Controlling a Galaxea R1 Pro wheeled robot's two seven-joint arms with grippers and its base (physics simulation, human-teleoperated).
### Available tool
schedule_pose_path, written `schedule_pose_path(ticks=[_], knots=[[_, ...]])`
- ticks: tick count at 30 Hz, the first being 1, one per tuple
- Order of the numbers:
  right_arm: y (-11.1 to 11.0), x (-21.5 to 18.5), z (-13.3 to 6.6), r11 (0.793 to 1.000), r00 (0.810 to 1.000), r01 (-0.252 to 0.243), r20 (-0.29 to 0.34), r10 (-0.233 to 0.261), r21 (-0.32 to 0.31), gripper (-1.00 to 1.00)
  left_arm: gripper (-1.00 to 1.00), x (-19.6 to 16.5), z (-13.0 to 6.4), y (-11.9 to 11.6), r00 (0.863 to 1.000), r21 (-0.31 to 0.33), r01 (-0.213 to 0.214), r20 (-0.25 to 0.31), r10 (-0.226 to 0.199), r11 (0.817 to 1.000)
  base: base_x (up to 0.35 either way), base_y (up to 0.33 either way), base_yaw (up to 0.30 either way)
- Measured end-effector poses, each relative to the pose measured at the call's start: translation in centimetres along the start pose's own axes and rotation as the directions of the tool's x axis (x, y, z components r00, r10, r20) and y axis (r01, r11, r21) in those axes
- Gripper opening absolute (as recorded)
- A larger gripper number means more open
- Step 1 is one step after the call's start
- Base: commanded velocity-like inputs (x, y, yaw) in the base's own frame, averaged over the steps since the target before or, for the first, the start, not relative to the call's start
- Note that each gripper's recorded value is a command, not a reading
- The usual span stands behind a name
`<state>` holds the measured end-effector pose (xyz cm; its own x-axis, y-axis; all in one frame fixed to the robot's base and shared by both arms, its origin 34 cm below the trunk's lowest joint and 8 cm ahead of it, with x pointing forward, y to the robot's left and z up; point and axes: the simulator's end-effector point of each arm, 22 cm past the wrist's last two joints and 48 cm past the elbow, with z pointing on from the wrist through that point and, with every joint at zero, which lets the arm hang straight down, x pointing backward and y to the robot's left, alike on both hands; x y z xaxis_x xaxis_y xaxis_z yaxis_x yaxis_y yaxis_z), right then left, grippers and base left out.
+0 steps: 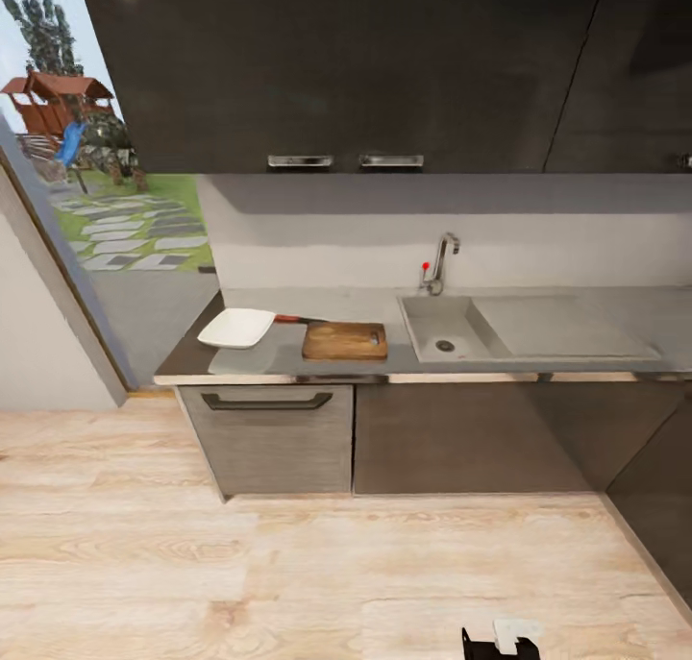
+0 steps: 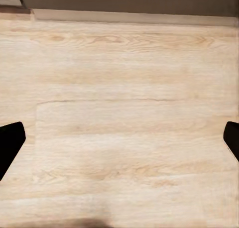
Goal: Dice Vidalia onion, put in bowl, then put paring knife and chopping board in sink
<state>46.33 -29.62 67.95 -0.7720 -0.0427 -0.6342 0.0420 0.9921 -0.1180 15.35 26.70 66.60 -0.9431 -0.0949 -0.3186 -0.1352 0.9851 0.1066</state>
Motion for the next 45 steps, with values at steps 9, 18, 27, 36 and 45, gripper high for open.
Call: schedule_pose_path(ticks=[9,18,27,36,45], knots=[[0.05,-0.21,-0.04,1.000,1.000,0.000,0.003,0.000,0.000,1.00,1.00,-0.14,0.03,-0.02,1.000,0.001,0.000,0.005,0.000,1.000,0.002,-0.305,-0.145],[0.08,-0.14,-0.05,1.000,1.000,0.001,0.001,-0.001,0.000,1.00,1.00,-0.14,0.03,-0.03,1.000,0.000,0.001,0.005,-0.001,1.000,0.000,-0.307,-0.003],[0.14,-0.07,-0.08,1.000,1.000,0.000,0.000,0.000,0.001,1.00,1.00,-0.08,0.02,-0.02,1.000,0.000,0.001,0.004,-0.001,1.000,0.000,-0.307,0.000],[0.15,-0.07,-0.08,1.000,1.000,0.000,0.000,0.000,0.001,1.00,1.00,-0.11,0.03,-0.03,1.000,0.000,0.001,0.004,-0.001,1.000,0.002,-0.307,0.036],[0.35,-0.06,-0.10,1.000,1.000,0.001,0.000,-0.001,-0.005,1.00,1.00,-0.09,0.02,-0.02,1.000,0.000,0.001,0.004,-0.001,1.000,0.070,-0.307,0.003]])
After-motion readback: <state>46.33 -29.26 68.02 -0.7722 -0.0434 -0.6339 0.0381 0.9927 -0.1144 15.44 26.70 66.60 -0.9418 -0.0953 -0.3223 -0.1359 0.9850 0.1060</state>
